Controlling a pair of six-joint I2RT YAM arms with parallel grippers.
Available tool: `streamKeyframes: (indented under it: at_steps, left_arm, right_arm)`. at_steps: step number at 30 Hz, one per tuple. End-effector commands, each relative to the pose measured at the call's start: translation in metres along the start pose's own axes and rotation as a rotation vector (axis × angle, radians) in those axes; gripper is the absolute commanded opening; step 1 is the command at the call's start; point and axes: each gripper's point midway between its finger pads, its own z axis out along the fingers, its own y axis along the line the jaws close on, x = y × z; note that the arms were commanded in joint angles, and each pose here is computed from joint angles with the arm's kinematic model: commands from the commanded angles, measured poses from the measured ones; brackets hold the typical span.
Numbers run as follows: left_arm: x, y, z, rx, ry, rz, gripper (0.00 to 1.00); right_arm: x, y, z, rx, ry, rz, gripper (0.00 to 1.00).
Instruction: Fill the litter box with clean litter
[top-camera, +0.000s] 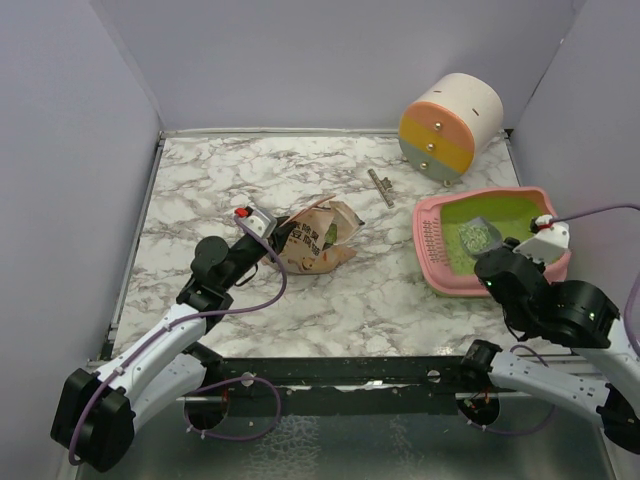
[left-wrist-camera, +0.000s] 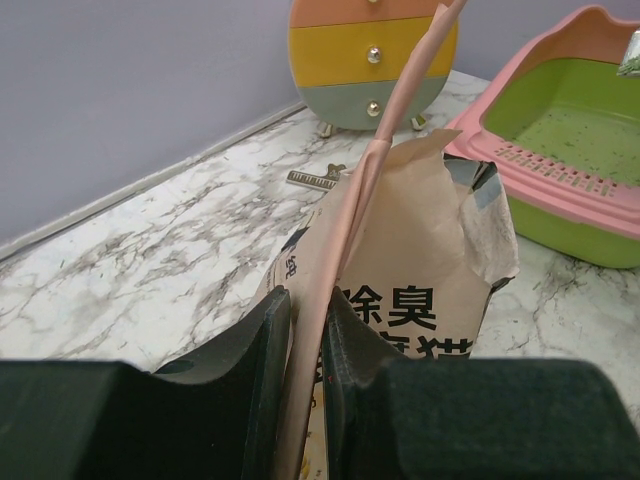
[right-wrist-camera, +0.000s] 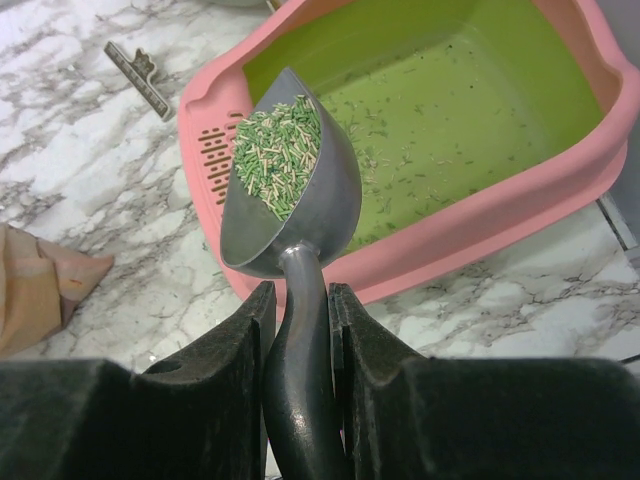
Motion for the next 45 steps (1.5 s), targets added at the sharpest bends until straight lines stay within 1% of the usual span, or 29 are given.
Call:
streamKeyframes:
  at_steps: [1, 6, 15, 25, 31, 45]
  left_arm:
    - [-0.015, -0.005, 0.004, 0.026, -0.034, -0.012, 0.21]
    - [-0.016, -0.005, 0.003, 0.020, -0.038, -0.007, 0.21]
    - [-0.020, -0.005, 0.002, 0.020, -0.050, 0.001, 0.21]
    - [-0.022, -0.004, 0.000, 0.016, -0.056, 0.011, 0.22]
    - [-0.021, -0.004, 0.000, 0.015, -0.056, 0.011, 0.22]
    - [-0.020, -0.005, 0.001, 0.021, -0.052, 0.013, 0.22]
  right_arm:
    - [0.001, 0.011, 0.013, 0.069, -0.025, -0.031, 0.01]
    - [0.007, 0.019, 0.020, 0.103, -0.013, -0.090, 0.01]
    - [0.002, 0.024, 0.023, 0.129, -0.017, -0.162, 0.01]
    - [-0.008, 0.022, 0.018, 0.120, -0.024, -0.169, 0.01]
    - [-0.005, 0.032, 0.018, 0.095, 0.026, -0.226, 0.01]
    - [-0.010, 0.024, 0.015, 0.095, 0.001, -0.189, 0.01]
